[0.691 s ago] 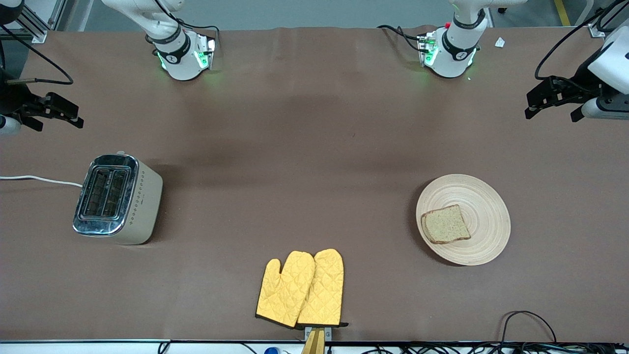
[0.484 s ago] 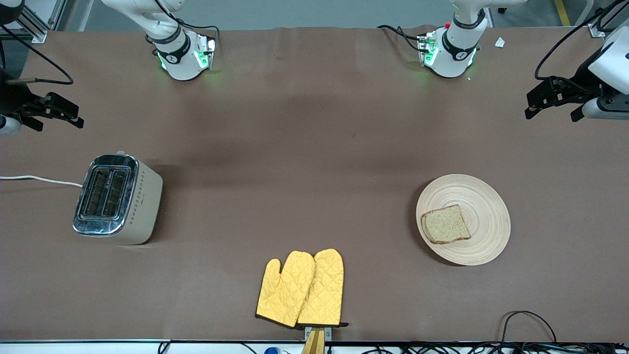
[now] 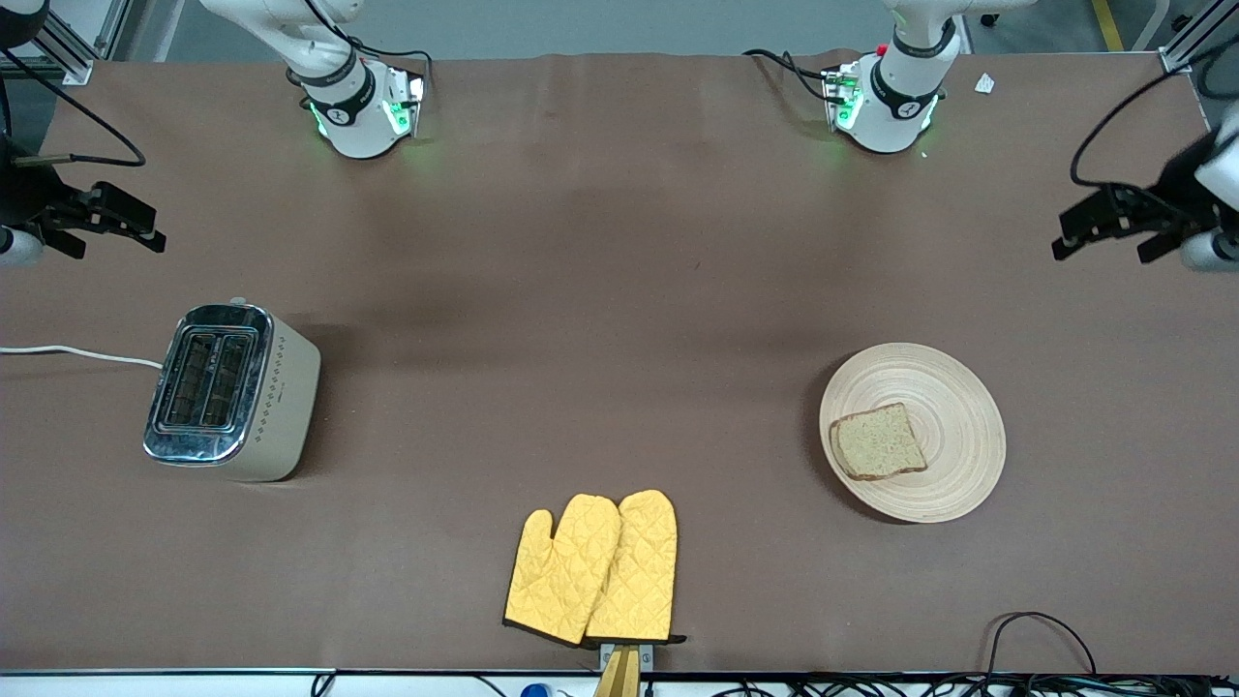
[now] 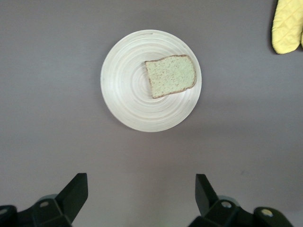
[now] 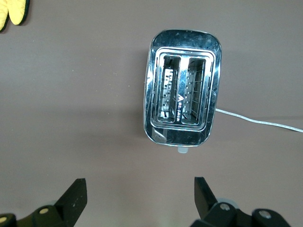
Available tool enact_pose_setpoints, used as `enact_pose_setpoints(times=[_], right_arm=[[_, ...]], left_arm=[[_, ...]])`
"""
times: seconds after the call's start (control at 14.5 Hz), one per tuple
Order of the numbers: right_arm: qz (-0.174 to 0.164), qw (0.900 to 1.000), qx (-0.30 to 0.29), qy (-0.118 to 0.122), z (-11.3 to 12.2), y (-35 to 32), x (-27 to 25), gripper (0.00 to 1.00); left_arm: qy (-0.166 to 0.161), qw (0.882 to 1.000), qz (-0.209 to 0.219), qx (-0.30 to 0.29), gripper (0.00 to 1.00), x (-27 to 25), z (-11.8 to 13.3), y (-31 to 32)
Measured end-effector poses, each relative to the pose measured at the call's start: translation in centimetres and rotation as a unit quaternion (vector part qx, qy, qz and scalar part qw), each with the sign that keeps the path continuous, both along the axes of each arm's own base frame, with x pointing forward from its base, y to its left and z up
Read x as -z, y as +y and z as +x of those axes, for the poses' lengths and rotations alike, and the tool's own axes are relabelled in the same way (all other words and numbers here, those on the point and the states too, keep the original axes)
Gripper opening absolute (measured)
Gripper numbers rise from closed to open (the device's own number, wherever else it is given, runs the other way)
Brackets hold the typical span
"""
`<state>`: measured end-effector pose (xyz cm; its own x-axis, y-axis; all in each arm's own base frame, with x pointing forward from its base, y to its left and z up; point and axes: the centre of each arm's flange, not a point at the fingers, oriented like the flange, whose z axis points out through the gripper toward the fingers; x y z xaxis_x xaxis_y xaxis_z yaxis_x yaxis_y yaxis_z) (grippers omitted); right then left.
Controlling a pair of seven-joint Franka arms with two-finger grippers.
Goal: Move plate and put bread in toaster
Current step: 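Lower the left gripper toward the rim of the wooden plate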
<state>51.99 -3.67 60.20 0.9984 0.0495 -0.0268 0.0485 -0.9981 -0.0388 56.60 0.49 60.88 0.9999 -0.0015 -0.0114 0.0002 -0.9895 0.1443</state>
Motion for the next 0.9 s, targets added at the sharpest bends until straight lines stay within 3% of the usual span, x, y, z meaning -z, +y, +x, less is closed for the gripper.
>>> enact_pose_setpoints(times=[0.28, 0.55, 0.76, 0.9], right_arm=[[0.0, 1.0, 0.0, 0.0, 0.0, 0.0, 0.0, 1.0], [0.0, 1.0, 0.0, 0.0, 0.0, 0.0, 0.0, 1.0], [0.0, 1.0, 0.0, -0.003, 0.1, 0.0, 0.0, 1.0], [0.0, 1.0, 0.0, -0.008, 0.2, 0.0, -0.1, 1.0]], left_arm=[[0.024, 0.992, -0.114, -0.037, 1.0, 9.2, 3.8, 10.7], [0.028, 0.986, -0.154, -0.065, 1.0, 16.6, 6.9, 12.8], [0.034, 0.974, -0.21, -0.077, 1.0, 21.9, 7.6, 15.2], [0.02, 0.964, -0.254, -0.079, 1.0, 26.2, 7.7, 17.8]])
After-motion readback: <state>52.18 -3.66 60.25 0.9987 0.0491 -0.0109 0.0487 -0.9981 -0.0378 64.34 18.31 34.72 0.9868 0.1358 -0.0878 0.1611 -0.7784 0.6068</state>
